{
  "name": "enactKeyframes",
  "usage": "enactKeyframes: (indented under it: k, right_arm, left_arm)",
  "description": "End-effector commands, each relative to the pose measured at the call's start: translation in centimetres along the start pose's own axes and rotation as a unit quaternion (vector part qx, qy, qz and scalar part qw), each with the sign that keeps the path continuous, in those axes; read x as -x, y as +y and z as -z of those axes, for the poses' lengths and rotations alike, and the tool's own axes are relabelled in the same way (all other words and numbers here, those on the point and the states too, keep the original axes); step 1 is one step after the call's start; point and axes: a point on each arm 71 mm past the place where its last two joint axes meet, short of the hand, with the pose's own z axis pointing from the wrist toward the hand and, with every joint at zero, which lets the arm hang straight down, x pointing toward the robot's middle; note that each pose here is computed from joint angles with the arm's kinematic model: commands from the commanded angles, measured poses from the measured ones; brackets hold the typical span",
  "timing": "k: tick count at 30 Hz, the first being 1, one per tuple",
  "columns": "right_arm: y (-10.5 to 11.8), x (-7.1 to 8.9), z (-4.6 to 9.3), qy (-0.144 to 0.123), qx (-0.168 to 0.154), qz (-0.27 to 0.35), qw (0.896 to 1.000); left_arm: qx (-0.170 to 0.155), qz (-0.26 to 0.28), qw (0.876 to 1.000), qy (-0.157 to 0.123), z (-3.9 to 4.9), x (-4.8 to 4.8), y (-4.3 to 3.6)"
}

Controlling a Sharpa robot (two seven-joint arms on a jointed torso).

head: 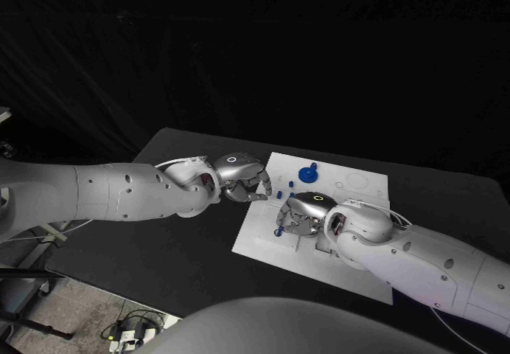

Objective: Assemble the parts on the task board

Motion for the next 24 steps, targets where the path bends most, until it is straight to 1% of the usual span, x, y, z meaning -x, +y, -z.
enactKeyframes:
  k: [1, 24]
  right_arm:
    - [-0.1, -0.78, 0.08, 0.019, -0.002, 0.001, 1.0]
    - [-0.03, -0.95, 0.04, 0.024, -0.001, -0.002, 1.0]
  left_arm:
    - [0.003, 0.006, 1.0, 0.007, -0.07, -0.11, -0.02]
    - [0.004, 0.009, 1.0, 0.014, -0.15, -0.27, -0.01]
